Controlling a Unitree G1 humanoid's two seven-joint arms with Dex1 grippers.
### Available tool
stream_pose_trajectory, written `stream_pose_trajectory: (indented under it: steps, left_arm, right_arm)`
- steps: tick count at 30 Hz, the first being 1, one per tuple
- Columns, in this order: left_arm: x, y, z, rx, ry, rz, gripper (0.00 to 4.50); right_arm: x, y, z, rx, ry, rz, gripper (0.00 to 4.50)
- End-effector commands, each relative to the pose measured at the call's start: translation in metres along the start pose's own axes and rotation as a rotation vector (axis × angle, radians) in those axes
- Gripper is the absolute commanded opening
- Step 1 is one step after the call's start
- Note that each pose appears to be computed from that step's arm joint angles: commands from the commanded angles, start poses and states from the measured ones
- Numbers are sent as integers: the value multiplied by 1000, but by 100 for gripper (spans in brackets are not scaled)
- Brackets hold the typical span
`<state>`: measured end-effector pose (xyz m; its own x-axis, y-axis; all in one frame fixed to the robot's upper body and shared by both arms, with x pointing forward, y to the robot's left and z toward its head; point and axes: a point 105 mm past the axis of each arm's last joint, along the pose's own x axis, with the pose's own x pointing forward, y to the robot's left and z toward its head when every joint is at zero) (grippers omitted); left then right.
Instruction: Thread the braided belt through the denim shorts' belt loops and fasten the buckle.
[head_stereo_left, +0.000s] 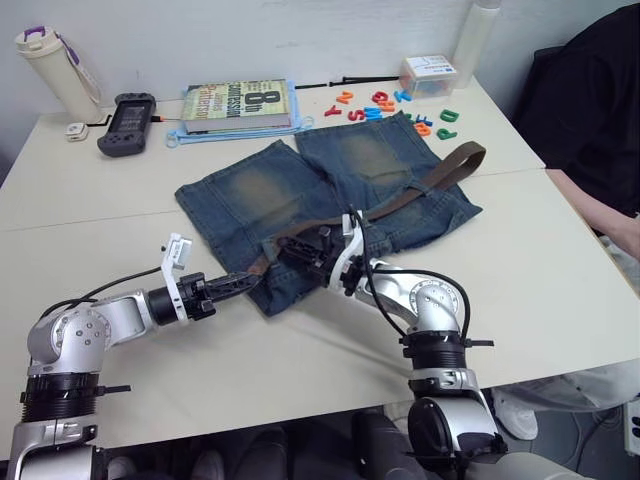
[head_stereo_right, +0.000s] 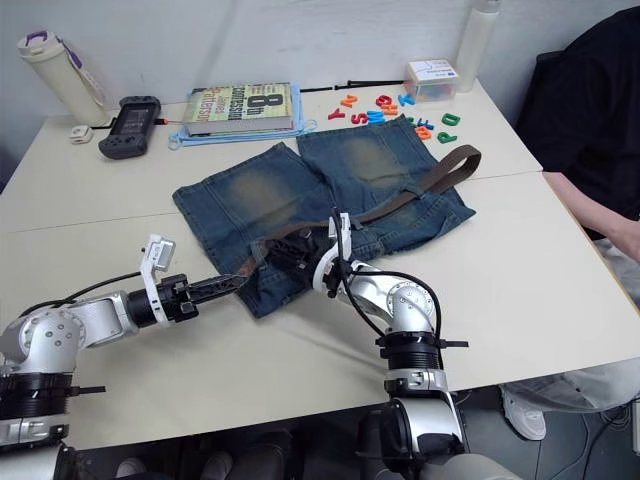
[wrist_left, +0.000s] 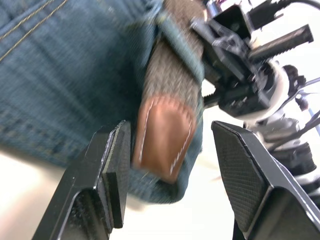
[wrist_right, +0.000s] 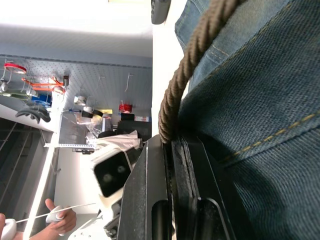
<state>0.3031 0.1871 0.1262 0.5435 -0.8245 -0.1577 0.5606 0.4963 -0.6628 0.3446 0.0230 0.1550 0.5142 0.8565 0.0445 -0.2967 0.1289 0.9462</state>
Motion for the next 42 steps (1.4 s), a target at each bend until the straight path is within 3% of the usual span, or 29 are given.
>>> stream_pose_trajectory:
  steps: [1,14,20,24,26,28,38,42]
  left_arm:
    - [-10,15,19,37,-53,47,282]
    - [-1,-7,4,16,30,-92,282]
    - [-2,-7,2,-5,17,-94,282]
    - [-2,-8,3,-10,8,-97,165]
    - [-1,-9,3,-12,6,-101,67]
    - [-1,-9,3,-15,2,-104,6]
    - [2,-11,6,-30,-21,-104,6]
    - [3,-10,5,-34,-24,-100,0]
  right_arm:
    - [13,31,-8,-5,25,113,0]
    - [12,29,-11,-1,22,106,0]
    - [12,29,-9,-2,16,103,0]
    - [11,29,-9,-3,14,102,0]
    - [11,28,-9,-3,14,101,0]
    - [12,28,-9,-3,14,98,0]
    - [11,14,-14,-105,39,-4,0]
    - [3,18,-9,-160,4,-25,150]
